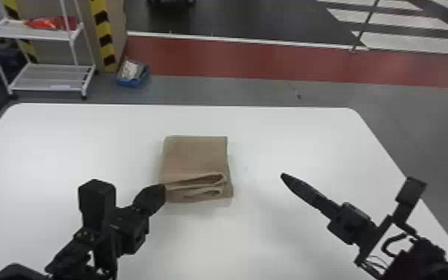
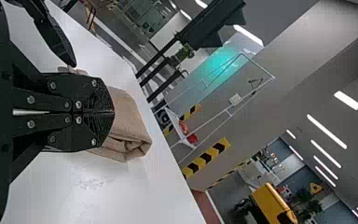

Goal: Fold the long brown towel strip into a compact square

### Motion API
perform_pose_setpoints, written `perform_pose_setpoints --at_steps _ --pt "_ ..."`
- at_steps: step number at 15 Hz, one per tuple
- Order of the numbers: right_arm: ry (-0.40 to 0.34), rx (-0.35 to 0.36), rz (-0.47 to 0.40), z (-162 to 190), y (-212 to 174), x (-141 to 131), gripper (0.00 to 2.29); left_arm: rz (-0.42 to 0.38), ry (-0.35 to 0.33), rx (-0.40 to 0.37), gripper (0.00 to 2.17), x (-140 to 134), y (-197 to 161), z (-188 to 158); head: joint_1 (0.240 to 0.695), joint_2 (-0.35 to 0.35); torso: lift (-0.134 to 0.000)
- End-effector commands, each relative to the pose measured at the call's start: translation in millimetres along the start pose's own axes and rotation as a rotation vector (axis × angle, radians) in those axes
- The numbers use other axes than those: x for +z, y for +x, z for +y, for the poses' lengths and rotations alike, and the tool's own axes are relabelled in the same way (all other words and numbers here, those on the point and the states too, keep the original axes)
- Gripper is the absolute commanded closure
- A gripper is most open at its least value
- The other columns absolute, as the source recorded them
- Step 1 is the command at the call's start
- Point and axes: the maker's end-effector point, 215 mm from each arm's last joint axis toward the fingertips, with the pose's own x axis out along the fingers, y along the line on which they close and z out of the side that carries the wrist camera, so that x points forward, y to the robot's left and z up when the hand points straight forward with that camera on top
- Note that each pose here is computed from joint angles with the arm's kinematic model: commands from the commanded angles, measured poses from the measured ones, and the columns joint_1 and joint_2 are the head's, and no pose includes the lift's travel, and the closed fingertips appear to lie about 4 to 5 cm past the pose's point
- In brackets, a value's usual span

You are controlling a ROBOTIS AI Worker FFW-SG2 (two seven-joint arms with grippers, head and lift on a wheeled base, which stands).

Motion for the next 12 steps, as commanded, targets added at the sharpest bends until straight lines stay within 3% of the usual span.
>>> perform_pose_setpoints --at_steps 1,8,10,11,12 --pt "-0.005 0.002 -0.008 0 1 5 1.90 0.009 -0.003 -0.004 2.06 0 -2 -4 0.695 -0.157 -0.120" --pt "-0.009 -0.001 -0.028 2 6 17 1.88 0.004 -0.013 0.002 2.06 9 -12 0 0.695 -0.163 -0.120" --pt "-0.074 -0.010 -0.059 1 14 46 1.78 -0.066 -0.008 0.030 2.05 40 -22 12 0.695 -0.157 -0.120" --pt "-0.127 -0.021 -0.075 -1 20 61 1.55 -0.101 -0.006 0.053 1.96 56 -29 25 0.695 -0.152 -0.120" --pt "-0.197 -0.044 -0.114 -4 22 80 1.21 -0.148 0.001 0.075 1.74 76 -36 36 0.695 -0.147 -0.120"
